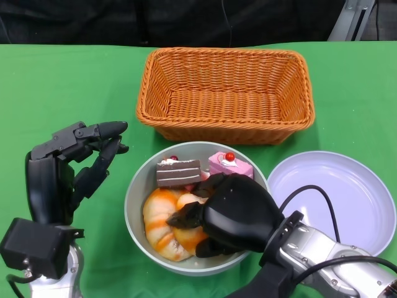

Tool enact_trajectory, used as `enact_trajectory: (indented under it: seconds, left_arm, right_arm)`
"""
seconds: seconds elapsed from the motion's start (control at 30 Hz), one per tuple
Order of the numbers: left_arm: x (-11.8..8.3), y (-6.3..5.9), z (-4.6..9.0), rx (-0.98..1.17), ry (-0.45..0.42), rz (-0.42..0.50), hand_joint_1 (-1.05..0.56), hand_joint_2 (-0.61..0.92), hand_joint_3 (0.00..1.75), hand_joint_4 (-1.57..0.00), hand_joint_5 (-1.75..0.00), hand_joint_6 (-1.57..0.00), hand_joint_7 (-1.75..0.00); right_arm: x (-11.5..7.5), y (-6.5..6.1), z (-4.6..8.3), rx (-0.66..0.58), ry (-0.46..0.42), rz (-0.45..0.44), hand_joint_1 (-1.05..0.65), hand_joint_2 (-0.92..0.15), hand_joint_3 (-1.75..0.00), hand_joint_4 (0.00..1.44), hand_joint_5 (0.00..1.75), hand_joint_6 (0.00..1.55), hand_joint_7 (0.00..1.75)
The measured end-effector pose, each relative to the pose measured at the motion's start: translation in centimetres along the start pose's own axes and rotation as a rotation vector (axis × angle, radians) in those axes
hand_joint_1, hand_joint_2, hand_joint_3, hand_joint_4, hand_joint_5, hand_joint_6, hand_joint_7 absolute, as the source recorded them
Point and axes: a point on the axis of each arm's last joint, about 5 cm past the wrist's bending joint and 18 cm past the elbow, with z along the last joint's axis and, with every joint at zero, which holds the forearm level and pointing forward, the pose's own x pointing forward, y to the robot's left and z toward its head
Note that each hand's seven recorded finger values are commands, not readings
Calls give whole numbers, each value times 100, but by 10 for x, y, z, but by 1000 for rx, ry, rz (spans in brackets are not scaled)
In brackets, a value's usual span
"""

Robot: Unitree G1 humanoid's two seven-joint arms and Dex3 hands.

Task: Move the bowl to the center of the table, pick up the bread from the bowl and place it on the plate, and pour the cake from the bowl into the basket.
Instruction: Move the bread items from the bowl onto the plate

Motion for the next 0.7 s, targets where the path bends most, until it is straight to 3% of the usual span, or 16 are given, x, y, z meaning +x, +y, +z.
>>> enact_trajectory:
  seconds: [0.5,0.53,0.6,0.7]
  left_arm:
    - [0,0,0,3,-1,-4,-23,92,23,-88,-107,-112,-40]
    - [0,0,0,3,-1,-4,-23,92,24,-88,-106,-111,-40]
    - [-1,0,0,4,-5,-5,-23,92,24,-88,-106,-111,-40]
    - [-1,0,-1,5,-4,-5,-21,92,25,-88,-105,-111,-40]
  right_arm:
    - [-3,14,-10,99,-44,-159,-25,-84,0,128,14,118,4]
    - [-3,15,-11,108,-46,-173,-25,-84,0,124,25,119,3]
    - [-3,17,-12,116,-49,-198,-24,-84,0,102,75,123,2]
    - [-1,16,-15,125,-59,-228,-20,-86,0,87,108,125,2]
